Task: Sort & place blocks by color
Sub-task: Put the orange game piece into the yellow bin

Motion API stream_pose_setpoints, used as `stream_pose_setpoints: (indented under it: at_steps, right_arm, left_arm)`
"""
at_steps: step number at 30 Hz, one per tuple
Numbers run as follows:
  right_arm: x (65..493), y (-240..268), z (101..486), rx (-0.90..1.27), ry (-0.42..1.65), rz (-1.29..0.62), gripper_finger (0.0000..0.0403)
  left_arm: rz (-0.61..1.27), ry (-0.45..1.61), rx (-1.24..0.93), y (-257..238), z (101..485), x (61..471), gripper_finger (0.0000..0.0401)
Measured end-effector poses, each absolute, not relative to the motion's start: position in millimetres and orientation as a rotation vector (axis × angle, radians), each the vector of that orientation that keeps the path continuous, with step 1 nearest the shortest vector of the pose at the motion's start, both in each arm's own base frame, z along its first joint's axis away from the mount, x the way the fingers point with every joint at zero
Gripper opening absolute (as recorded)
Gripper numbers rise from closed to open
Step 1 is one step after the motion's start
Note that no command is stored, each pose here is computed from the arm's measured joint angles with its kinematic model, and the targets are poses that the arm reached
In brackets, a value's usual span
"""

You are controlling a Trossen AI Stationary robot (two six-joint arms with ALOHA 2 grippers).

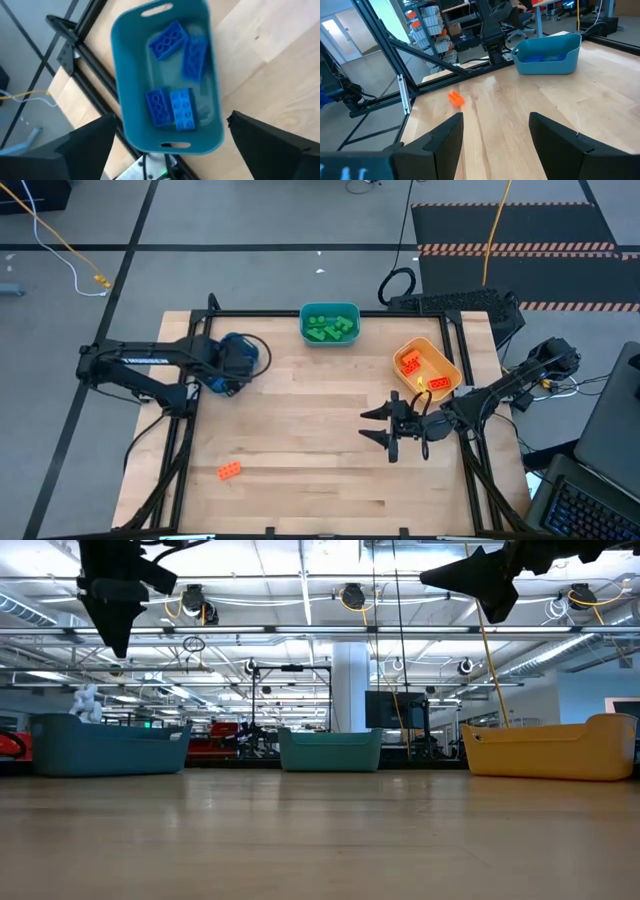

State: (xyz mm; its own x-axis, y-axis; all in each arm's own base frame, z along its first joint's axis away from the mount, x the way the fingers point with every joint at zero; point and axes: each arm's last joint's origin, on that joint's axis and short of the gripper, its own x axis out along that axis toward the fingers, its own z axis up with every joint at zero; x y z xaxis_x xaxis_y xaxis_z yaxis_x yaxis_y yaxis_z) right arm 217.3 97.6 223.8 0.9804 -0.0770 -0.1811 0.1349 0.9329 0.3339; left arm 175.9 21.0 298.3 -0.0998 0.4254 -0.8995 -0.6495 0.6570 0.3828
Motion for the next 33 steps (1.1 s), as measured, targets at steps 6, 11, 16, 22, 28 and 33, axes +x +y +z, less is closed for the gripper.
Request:
stream_pose_setpoints:
  at_steps: [6,11,16,22,28,33]
  right_arm:
    - [217.3,97.6,223.7,0.352,0.167,-0.109,0.0219]
    - [217.2,97.6,223.5,0.351,0.169,-0.109,0.0219]
    - [217.1,97.5,223.1,0.348,0.173,-0.11,0.0219]
    - [217.2,97.5,223.1,0.353,0.173,-0.11,0.0219]
    - [216.9,98.0,223.0,0.373,0.173,-0.11,0.0219]
    - [215.0,102.2,223.1,0.371,0.176,-0.092,0.0219]
  left_arm:
    - [0.873,1.426,-0.309,16.0,296.3,176.6,0.0335]
    - [0.72,1.445,-0.407,-6.9,294.8,180.8,0.029]
    - [0.53,1.415,-0.443,-43.5,294.5,185.2,0.0274]
    - [0.316,1.26,-0.422,-99.8,294.5,189.3,0.0279]
    - [0.273,1.351,-0.354,-145.3,275.2,181.2,0.028]
    - [0.247,1.47,-0.251,-174.3,253.2,174.6,0.028]
